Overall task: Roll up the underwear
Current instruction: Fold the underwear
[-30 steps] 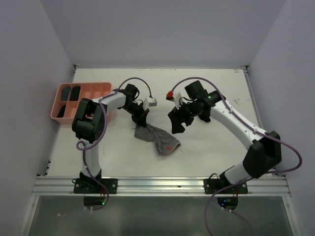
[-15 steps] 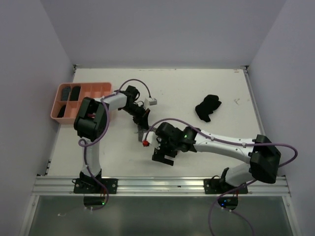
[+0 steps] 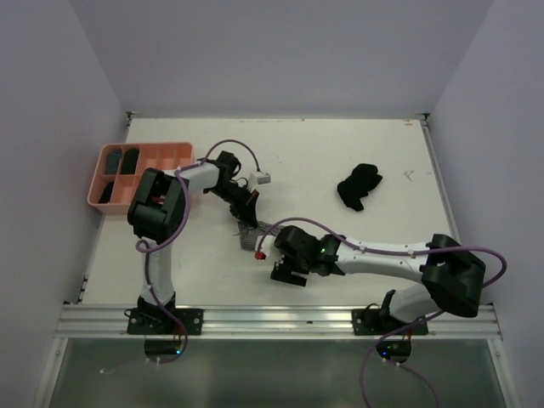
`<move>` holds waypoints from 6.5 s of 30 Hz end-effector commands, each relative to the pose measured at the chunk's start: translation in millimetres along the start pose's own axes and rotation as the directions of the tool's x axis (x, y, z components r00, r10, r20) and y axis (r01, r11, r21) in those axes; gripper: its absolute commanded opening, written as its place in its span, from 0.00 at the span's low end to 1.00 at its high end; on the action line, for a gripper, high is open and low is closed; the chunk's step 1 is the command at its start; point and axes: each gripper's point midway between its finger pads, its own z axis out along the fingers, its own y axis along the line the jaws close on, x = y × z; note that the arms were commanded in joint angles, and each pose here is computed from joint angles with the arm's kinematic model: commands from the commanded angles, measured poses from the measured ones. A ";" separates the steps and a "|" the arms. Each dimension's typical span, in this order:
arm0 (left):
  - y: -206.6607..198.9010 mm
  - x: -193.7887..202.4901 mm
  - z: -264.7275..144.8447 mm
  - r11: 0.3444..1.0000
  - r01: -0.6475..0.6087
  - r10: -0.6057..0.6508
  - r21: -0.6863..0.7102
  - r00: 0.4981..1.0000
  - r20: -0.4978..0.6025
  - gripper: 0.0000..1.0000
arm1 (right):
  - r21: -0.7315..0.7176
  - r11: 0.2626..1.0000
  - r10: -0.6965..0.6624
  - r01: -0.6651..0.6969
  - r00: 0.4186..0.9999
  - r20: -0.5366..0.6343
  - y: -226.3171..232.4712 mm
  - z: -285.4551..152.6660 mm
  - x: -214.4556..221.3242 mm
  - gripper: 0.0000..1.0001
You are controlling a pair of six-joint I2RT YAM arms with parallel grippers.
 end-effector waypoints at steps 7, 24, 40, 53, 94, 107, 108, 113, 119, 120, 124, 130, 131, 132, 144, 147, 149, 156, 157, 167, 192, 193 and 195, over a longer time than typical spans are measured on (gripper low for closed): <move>28.0 60.7 15.4 0.991 0.069 -0.090 -0.110 0.977 -0.194 0.00 | 0.000 0.999 0.034 -0.035 0.994 0.107 -15.0 3.3 -2.0 0.73; 34.6 65.3 10.4 0.990 0.058 -0.085 -0.127 0.972 -0.221 0.00 | -0.368 0.914 0.240 -0.169 0.958 0.156 -32.2 -15.8 -0.1 0.11; 49.5 67.9 -16.7 0.968 -0.154 0.082 -0.198 0.941 -0.329 0.00 | -0.880 0.196 0.544 -0.433 0.795 -0.270 -32.4 -27.3 24.3 0.03; 51.0 46.3 -40.6 0.899 -0.376 0.290 -0.222 0.894 -0.341 0.10 | -0.841 0.177 0.657 -0.511 0.698 -0.285 -85.7 -21.2 20.5 0.36; -64.1 -24.6 -106.2 0.877 -0.439 0.464 -0.195 0.878 0.113 0.78 | -0.584 0.613 0.573 -0.532 0.808 -0.135 -103.3 64.2 -12.4 0.37; -25.5 17.6 -63.4 0.928 -0.308 0.327 -0.210 0.943 0.058 0.45 | -0.554 0.566 0.616 -0.610 0.760 -0.207 -99.0 81.6 1.0 0.27; -18.7 13.6 -62.3 0.927 -0.300 0.321 -0.226 0.945 0.060 0.45 | -0.554 0.562 0.616 -0.614 0.758 -0.214 -97.7 81.9 2.1 0.27; 26.8 -16.4 -54.5 0.926 -0.221 0.256 -0.305 0.964 0.077 0.50 | -0.564 0.545 0.618 -0.621 0.752 -0.230 -91.8 74.6 3.8 0.27; 53.5 -82.3 -76.5 0.886 -0.211 0.308 -0.412 0.934 0.183 0.56 | -0.579 0.486 0.636 -0.655 0.719 -0.280 -73.2 61.5 10.2 0.26; 52.9 -90.4 -79.2 0.884 -0.217 0.319 -0.414 0.927 0.196 0.58 | -0.581 0.472 0.639 -0.663 0.711 -0.293 -69.0 60.2 11.2 0.25; 51.1 -122.3 -90.1 0.883 -0.215 0.339 -0.417 0.907 0.251 0.67 | -0.594 0.416 0.645 -0.689 0.684 -0.342 -51.2 59.0 14.4 0.24; 50.2 -156.6 -99.4 0.890 -0.175 0.335 -0.422 0.877 0.344 0.82 | -0.693 0.347 0.669 -0.633 0.684 -0.290 -33.2 30.4 -33.2 0.43; 40.8 -160.1 -107.6 0.888 -0.185 0.348 -0.421 0.868 0.354 0.84 | -0.705 0.344 0.677 -0.620 0.684 -0.271 -36.3 23.0 -40.4 0.44; 34.1 -161.0 -113.6 0.886 -0.188 0.356 -0.423 0.861 0.364 0.94 | -0.710 0.355 0.692 -0.608 0.682 -0.237 -44.5 10.3 -50.3 0.45; -8.7 -36.6 -117.7 0.875 -0.078 0.195 -0.478 0.960 0.200 1.00 | -0.576 0.449 0.770 -0.683 0.623 -0.138 -103.7 3.6 -29.0 0.38; -4.1 -1.4 -97.4 0.894 -0.023 0.092 -0.447 0.987 0.134 1.00 | -0.585 0.369 0.792 -0.722 0.574 -0.210 -90.1 26.1 -23.3 0.37; 0.0 9.0 -82.8 0.892 -0.018 0.068 -0.451 0.993 0.095 1.00 | -0.582 0.318 0.802 -0.748 0.540 -0.255 -83.3 40.5 -19.4 0.37; 19.2 4.9 -47.1 0.914 0.021 0.006 -0.406 0.998 0.064 1.00 | -0.598 0.151 0.820 -0.787 0.438 -0.370 -48.2 52.4 -9.2 0.37; 25.2 -1.5 -43.2 0.915 0.022 0.006 -0.402 0.998 0.069 1.00 | -0.607 0.139 0.821 -0.782 0.434 -0.371 -46.0 52.9 -10.8 0.37; 60.0 -94.6 -34.0 0.938 0.010 0.058 -0.348 0.981 0.185 1.00 | -0.712 0.052 0.816 -0.701 0.441 -0.374 -20.5 37.3 -65.7 0.48; -47.9 -33.7 -61.6 0.822 -0.203 0.252 -0.532 0.968 0.020 1.00 | -0.574 0.217 0.964 -0.789 0.264 0.002 -191.0 10.9 -80.9 0.35; -52.3 -30.1 -57.3 0.828 -0.201 0.248 -0.524 0.968 0.022 1.00 | -0.563 0.191 0.967 -0.804 0.252 -0.032 -186.7 15.5 -75.8 0.35; -53.1 -19.0 -49.3 0.839 -0.170 0.219 -0.517 0.975 0.035 1.00 | -0.554 0.144 0.971 -0.820 0.224 -0.079 -177.9 29.1 -67.7 0.34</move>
